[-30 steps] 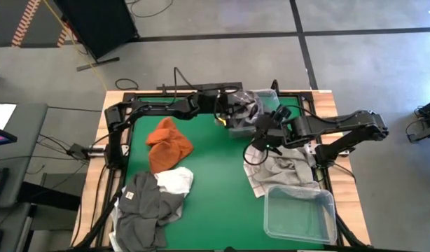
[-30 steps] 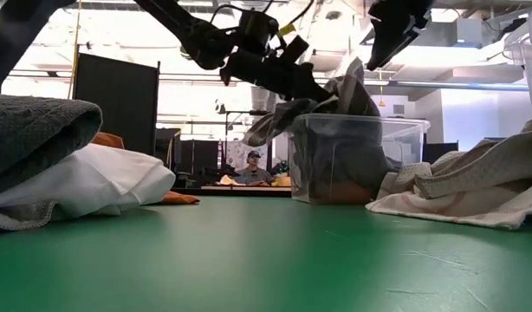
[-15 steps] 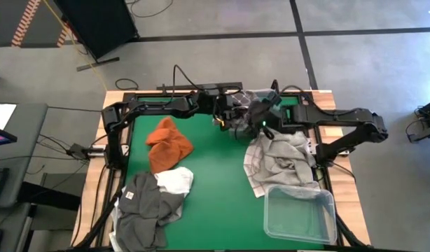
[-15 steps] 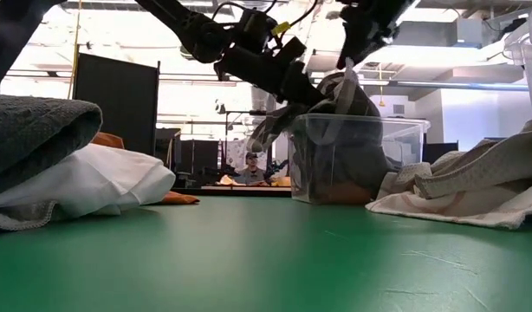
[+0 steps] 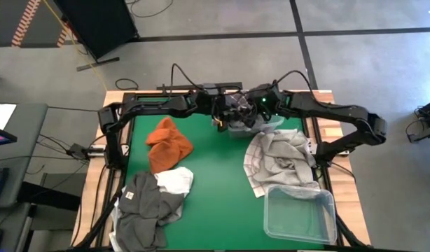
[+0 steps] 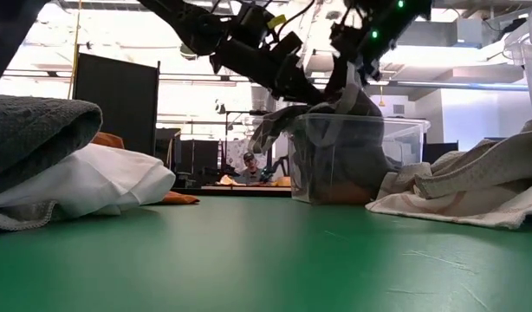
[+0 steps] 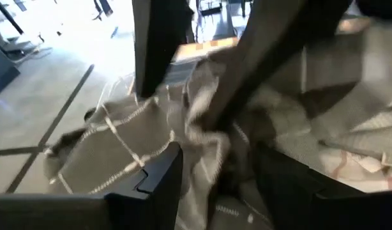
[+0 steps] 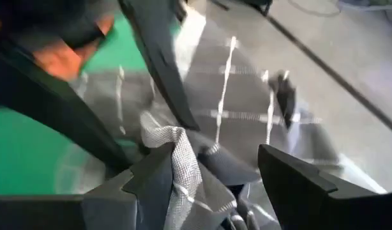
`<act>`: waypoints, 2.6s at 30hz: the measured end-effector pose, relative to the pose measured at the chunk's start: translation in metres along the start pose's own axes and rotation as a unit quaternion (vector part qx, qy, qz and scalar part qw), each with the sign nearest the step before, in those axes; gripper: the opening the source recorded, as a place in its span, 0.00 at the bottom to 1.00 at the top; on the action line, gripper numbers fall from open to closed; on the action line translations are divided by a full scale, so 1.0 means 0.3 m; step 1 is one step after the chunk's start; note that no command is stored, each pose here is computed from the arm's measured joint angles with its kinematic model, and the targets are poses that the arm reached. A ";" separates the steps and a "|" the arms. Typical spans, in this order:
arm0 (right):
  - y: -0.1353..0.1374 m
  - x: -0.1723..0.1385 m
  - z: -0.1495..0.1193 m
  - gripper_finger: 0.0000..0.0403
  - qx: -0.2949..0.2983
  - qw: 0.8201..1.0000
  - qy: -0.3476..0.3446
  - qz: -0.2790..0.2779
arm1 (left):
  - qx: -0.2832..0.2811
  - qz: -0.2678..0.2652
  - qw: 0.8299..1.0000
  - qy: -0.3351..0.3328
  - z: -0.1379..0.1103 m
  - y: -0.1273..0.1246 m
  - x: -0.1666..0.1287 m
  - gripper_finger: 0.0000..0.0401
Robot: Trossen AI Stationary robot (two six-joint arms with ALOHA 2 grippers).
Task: Sort towels by color in basket
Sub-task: Put the gray patterned towel into the top transparent bin
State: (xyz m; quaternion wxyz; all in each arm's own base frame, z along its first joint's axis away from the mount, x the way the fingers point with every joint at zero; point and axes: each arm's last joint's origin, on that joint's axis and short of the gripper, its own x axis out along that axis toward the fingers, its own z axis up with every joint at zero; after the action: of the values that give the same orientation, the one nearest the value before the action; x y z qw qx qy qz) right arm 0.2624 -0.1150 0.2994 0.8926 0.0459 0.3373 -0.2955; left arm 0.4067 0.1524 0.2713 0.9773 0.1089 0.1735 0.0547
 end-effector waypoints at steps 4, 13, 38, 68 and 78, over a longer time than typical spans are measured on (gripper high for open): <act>-0.029 0.041 -0.057 0.63 0.004 1.000 0.025 -0.004 | 0.006 0.000 1.000 -0.004 0.031 -0.002 -0.033 0.45; -0.089 0.101 -0.161 0.63 0.010 0.998 0.063 -0.017 | 0.026 -0.009 0.999 0.024 0.121 -0.010 -0.189 0.45; -0.131 0.132 -0.185 0.57 0.107 0.983 0.149 -0.015 | 0.023 -0.062 0.984 0.164 0.159 -0.108 -0.439 0.45; -0.031 0.031 0.049 0.57 0.000 0.994 -0.074 0.085 | -0.007 -0.091 0.974 0.207 0.146 -0.168 -0.445 0.45; -0.131 0.226 -0.030 0.57 0.055 0.994 0.030 0.087 | -0.006 -0.120 0.966 0.229 0.147 -0.233 -0.449 0.45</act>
State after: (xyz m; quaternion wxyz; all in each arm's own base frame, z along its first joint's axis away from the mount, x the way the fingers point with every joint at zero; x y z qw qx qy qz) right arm 0.2757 -0.1785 0.2544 0.9006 0.1330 0.3421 -0.2329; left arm 0.3011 0.0566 0.3395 0.9115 0.0658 0.4042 -0.0382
